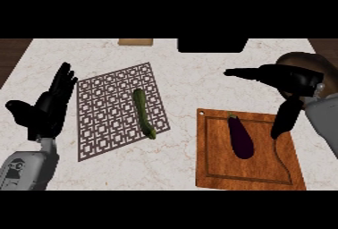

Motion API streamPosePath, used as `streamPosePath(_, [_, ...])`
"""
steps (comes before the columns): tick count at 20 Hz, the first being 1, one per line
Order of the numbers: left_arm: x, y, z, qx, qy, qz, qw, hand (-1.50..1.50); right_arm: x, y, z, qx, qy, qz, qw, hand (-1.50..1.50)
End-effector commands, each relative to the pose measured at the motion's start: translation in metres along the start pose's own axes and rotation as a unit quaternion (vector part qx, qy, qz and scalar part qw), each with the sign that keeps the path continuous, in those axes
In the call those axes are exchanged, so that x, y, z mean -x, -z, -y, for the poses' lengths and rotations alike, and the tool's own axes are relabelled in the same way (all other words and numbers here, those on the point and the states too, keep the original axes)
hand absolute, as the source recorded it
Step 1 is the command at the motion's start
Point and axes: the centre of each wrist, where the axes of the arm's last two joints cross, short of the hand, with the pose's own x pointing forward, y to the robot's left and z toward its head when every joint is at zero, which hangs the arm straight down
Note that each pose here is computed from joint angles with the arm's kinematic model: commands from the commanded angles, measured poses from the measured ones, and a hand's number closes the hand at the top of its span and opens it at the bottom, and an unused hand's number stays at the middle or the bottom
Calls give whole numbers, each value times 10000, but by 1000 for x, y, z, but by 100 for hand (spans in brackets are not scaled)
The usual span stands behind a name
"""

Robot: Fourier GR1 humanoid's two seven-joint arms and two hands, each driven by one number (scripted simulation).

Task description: Pick the eggplant from the cutting board and place it in the pan

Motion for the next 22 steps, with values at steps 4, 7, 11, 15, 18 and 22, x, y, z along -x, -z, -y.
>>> streamPosePath(4, [11,2,2,-41,47,56,10000,0,19,6,2,-448,32,15,9990,-150])
streamPosePath(7, [1,5,-9,-14,3,34,10000,0,19,17,-6,-648,-69,10,9979,-150])
streamPosePath(11, [6,2,-3,28,-24,74,10000,0,11,36,-27,-811,-245,11,9964,-150])
streamPosePath(15, [14,6,-6,21,-23,12,10000,0,11,29,-33,-819,-388,-20,9959,-150])
streamPosePath(18, [2,-12,-11,-31,-4,61,10000,0,13,47,-47,-1057,-714,-354,9912,-150])
streamPosePath(22, [9,5,7,-18,-21,-29,10000,0,8,38,-58,-1083,-1208,-486,9856,-150])
